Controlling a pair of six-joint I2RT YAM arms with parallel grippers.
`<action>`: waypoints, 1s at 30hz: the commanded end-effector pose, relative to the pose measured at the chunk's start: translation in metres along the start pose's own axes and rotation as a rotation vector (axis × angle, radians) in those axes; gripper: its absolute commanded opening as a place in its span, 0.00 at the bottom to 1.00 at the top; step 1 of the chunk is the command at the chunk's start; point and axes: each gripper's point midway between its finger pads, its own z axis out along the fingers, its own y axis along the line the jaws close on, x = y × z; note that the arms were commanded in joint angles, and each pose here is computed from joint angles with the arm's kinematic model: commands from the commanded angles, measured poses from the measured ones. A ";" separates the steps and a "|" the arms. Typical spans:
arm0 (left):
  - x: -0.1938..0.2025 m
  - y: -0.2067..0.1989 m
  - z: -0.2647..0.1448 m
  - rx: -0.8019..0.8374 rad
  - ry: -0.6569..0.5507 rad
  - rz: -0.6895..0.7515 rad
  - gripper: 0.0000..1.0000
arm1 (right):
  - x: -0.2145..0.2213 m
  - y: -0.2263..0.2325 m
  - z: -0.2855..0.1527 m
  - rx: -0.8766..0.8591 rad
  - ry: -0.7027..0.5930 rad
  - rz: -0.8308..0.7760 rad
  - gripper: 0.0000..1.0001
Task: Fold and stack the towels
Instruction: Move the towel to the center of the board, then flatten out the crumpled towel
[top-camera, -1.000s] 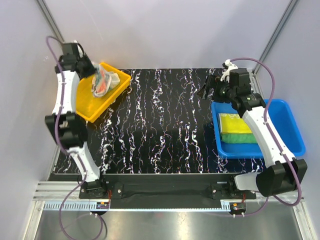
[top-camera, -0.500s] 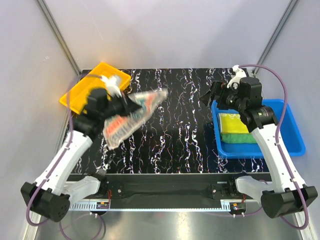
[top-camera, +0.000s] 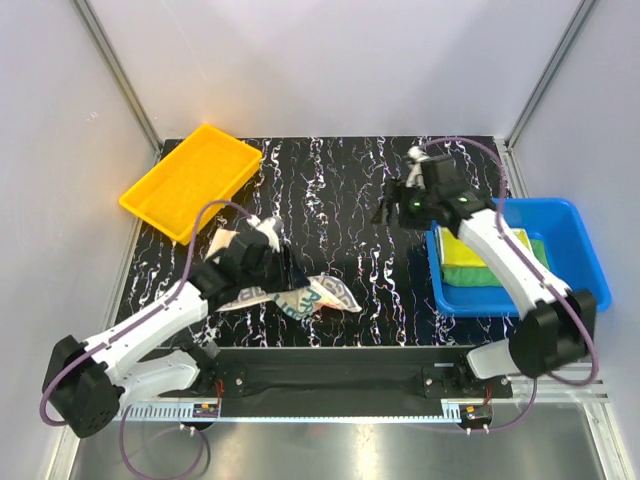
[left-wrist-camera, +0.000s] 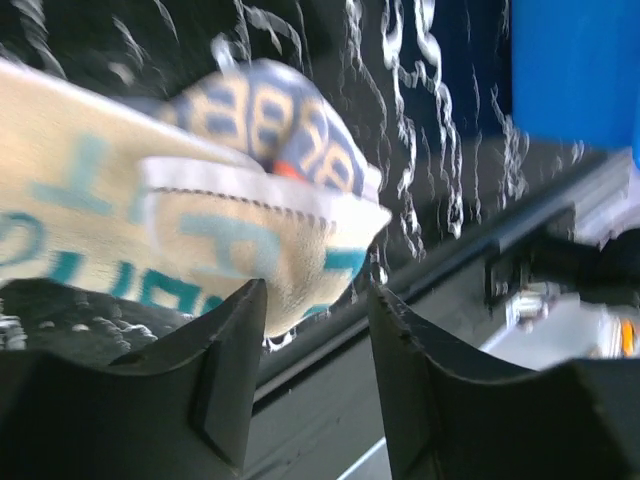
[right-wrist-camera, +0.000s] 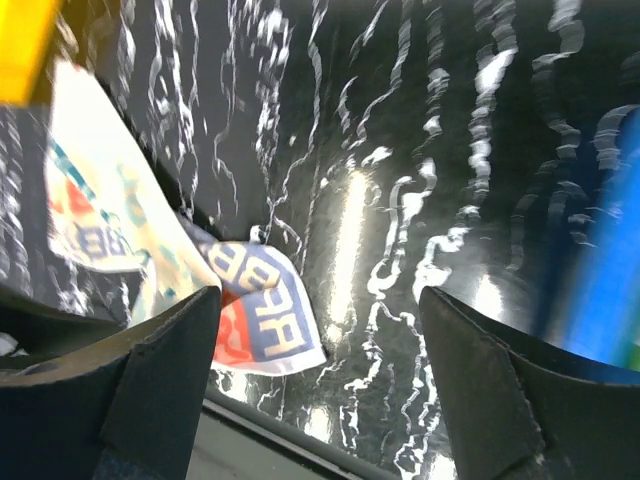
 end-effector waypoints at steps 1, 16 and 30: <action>-0.068 0.005 -0.032 -0.189 -0.224 0.028 0.50 | 0.002 0.048 0.029 -0.052 0.027 -0.068 0.84; -0.097 0.109 -0.092 -0.265 -0.420 -0.310 0.57 | 0.123 0.185 0.191 -0.226 0.352 -0.325 0.70; -0.083 0.137 -0.074 -0.232 -0.403 -0.370 0.59 | 0.174 0.104 0.174 -0.060 0.416 -0.288 0.00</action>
